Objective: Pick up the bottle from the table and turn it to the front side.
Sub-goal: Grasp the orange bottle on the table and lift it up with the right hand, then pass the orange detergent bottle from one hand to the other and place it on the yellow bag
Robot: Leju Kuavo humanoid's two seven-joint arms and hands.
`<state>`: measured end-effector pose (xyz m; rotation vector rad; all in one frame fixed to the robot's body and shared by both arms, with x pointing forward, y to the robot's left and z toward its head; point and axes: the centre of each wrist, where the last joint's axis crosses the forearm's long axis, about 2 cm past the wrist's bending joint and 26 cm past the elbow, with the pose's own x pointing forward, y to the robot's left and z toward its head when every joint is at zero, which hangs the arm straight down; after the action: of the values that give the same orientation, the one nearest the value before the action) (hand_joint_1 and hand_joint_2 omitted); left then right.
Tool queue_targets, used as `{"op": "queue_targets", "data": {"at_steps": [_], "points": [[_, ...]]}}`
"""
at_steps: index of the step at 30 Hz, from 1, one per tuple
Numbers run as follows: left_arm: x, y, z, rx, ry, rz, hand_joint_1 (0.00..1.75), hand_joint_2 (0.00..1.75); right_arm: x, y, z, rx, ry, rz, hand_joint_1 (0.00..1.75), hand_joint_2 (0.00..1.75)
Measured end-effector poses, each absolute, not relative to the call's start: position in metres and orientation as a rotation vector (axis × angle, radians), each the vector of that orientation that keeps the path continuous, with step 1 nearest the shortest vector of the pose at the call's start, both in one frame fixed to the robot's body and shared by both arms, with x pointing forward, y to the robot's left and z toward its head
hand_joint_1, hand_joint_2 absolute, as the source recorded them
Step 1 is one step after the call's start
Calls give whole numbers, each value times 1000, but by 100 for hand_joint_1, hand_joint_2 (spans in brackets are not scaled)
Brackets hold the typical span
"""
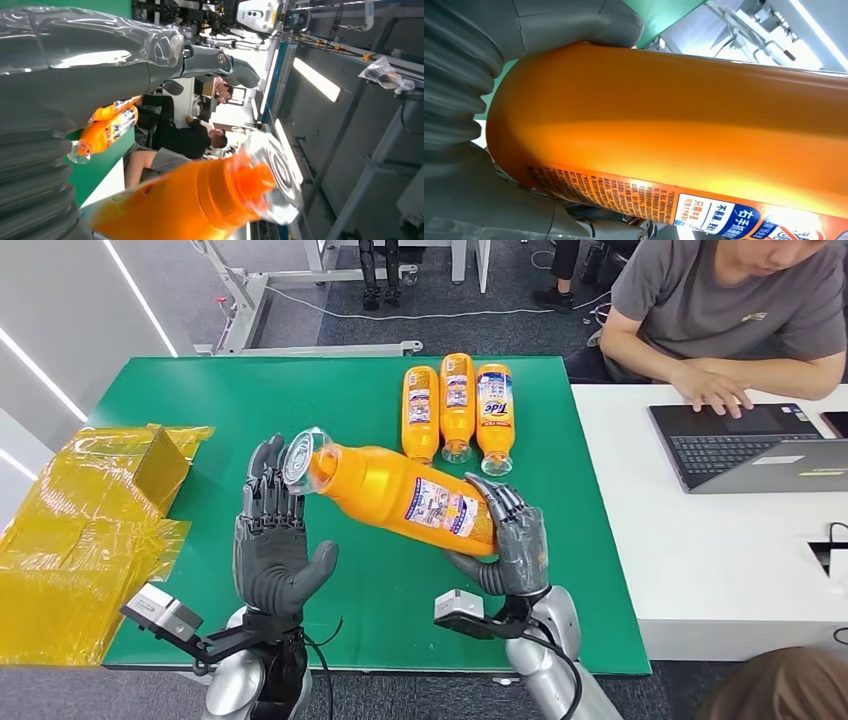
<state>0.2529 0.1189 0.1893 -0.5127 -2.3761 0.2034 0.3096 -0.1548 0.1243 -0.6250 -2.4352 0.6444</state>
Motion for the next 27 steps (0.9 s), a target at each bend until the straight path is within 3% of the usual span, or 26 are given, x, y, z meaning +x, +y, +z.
{"op": "queue_targets", "data": {"at_steps": [9, 27], "points": [[250, 119, 185, -517, -2362, 203, 0, 175, 325, -132, 125, -489, -2283, 806, 175, 175], [254, 133, 180, -485, -2358, 245, 0, 175, 353, -114, 141, -279, -2268, 1035, 175, 175]]}}
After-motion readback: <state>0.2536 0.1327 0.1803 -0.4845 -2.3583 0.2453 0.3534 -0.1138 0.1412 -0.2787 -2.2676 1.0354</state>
